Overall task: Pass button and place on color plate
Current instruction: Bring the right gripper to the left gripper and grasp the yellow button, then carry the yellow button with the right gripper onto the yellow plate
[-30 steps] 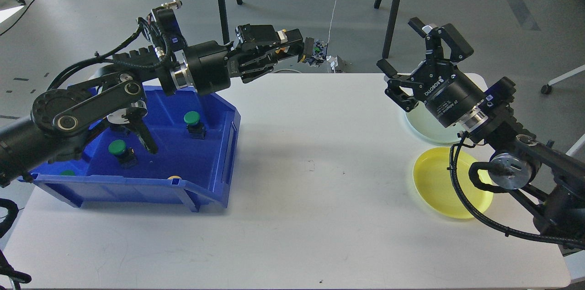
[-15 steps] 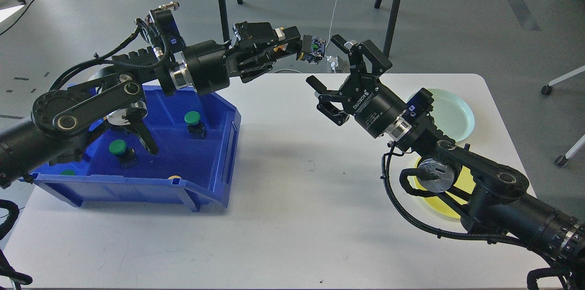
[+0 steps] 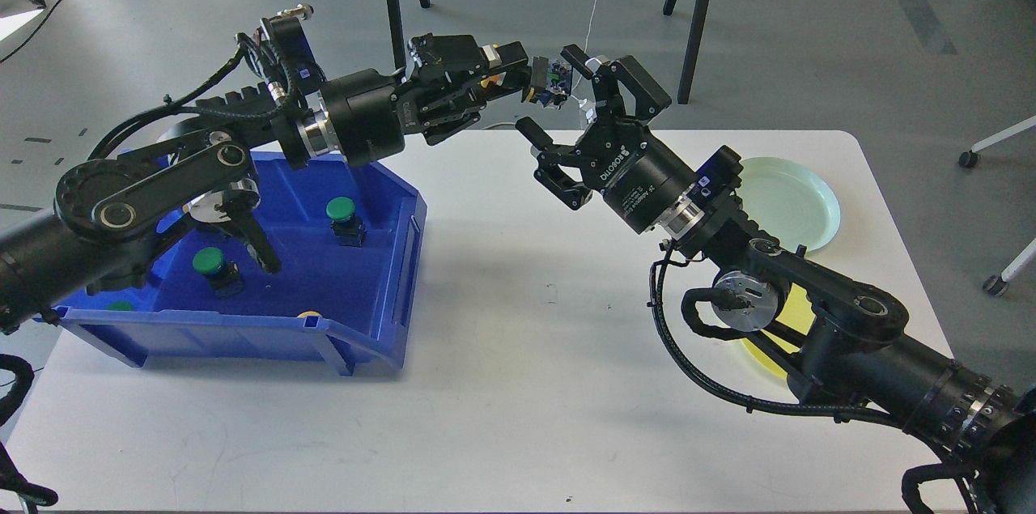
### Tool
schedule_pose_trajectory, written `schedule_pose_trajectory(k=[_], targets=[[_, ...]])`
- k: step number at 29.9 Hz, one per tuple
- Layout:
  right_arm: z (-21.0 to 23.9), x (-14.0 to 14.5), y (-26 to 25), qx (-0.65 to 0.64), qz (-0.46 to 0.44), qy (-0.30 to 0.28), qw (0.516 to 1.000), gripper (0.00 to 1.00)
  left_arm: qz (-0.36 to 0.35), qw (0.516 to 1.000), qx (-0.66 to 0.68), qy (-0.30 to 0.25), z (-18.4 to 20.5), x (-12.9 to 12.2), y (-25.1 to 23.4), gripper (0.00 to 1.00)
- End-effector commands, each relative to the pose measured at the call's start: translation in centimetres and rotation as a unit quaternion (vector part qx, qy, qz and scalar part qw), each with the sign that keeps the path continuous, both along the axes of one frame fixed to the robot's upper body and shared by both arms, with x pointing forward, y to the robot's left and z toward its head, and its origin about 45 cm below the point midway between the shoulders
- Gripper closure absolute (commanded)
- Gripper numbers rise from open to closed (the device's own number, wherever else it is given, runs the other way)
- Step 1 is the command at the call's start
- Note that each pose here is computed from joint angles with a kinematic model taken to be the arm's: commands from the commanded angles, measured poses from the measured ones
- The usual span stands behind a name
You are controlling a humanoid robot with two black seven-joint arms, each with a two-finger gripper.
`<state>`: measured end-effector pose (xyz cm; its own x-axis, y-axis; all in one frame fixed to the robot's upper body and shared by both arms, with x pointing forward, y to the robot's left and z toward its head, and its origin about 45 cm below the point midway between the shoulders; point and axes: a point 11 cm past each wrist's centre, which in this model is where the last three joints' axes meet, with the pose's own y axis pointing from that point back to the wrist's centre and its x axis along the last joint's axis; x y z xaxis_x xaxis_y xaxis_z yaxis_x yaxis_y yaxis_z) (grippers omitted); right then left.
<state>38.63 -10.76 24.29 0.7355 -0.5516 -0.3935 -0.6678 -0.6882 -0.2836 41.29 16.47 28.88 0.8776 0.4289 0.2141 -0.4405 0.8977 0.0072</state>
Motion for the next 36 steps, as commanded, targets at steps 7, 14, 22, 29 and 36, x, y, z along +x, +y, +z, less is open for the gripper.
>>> schedule_pose_trajectory(k=[7, 14, 22, 29, 36], targets=[[0.5, 0.2, 0.2, -0.006, 0.004, -0.012, 1.000, 0.60, 0.014, 1.000, -0.012, 0.009, 0.0, 0.4, 0.5, 0.81], [0.8, 0.3, 0.4, -0.009, 0.003, -0.019, 1.000, 0.94, 0.014, 1.000, -0.012, 0.009, 0.0, 0.5, 0.5, 0.81], [1.0, 0.5, 0.2, -0.008, -0.001, -0.020, 1.000, 0.99, 0.016, 1.000, -0.014, 0.014, -0.3, 0.3, 0.6, 0.57], [1.0, 0.6, -0.3, -0.009, -0.005, -0.019, 1.000, 0.99, 0.027, 0.998, -0.039, 0.030, -0.1, 0.5, 0.8, 0.20], [0.8, 0.7, -0.8, -0.008, -0.011, -0.017, 1.000, 0.99, 0.029, 0.998, -0.039, 0.030, -0.1, 0.6, 0.9, 0.17]])
